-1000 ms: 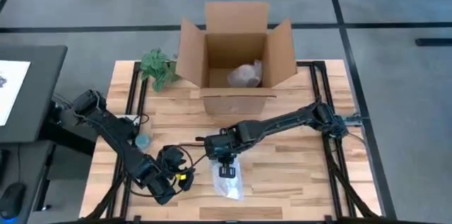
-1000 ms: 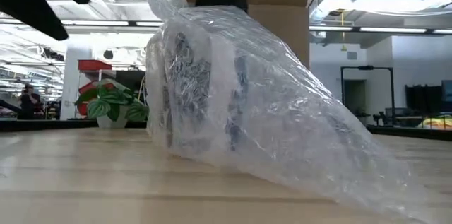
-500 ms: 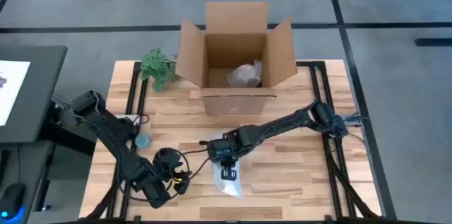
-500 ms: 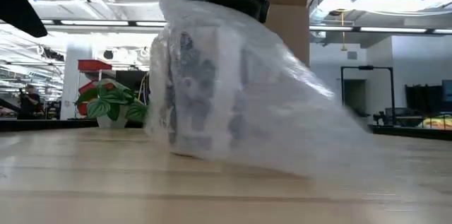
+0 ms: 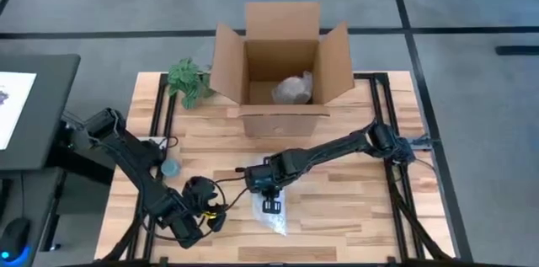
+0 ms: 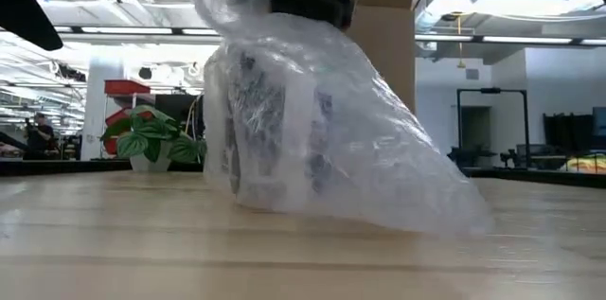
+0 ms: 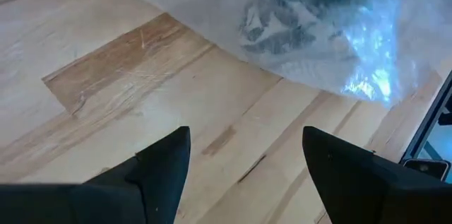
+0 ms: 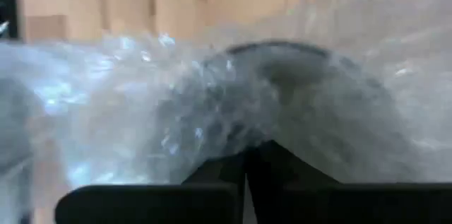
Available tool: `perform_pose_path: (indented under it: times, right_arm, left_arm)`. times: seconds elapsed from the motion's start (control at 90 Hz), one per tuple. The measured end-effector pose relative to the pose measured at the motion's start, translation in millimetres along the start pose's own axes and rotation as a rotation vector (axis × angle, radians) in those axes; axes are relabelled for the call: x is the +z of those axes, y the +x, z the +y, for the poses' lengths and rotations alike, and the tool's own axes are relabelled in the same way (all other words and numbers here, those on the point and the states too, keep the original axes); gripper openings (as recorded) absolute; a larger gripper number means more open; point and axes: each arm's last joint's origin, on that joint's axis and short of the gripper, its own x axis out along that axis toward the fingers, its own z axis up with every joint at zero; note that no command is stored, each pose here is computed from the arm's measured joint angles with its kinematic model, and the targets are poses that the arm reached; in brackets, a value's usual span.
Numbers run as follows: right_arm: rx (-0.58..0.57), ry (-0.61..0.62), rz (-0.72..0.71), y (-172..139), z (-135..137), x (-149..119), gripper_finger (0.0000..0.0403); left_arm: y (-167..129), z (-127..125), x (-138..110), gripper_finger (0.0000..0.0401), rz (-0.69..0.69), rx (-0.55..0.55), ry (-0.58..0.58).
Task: Wrap mug
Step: Wrap the blue mug with bubble wrap
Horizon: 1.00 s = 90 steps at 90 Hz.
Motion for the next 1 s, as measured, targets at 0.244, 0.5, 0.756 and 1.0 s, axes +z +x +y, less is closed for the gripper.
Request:
perform_pose_path:
  times: [0.244,0.5,0.756,1.0]
  right_arm:
    - [-0.002,-0.006,0.027,-50,12,10,0.0]
    - [0.163,-0.05,-0.135,-72,27,28,0.0]
    - [0.099,0.0,-0.034,-24,4,13,0.0]
    - [0.099,0.02,-0.031,15,-14,0,0.0]
  left_arm:
    - [0,0,0,0.0251,0.0,0.0,0.001]
    - [0,1,0,0.0251,-0.002,0.008,0.008]
    - [0,2,0,0.0251,-0.003,0.015,0.013]
    - [0,2,0,0.0251,-0.004,0.017,0.012]
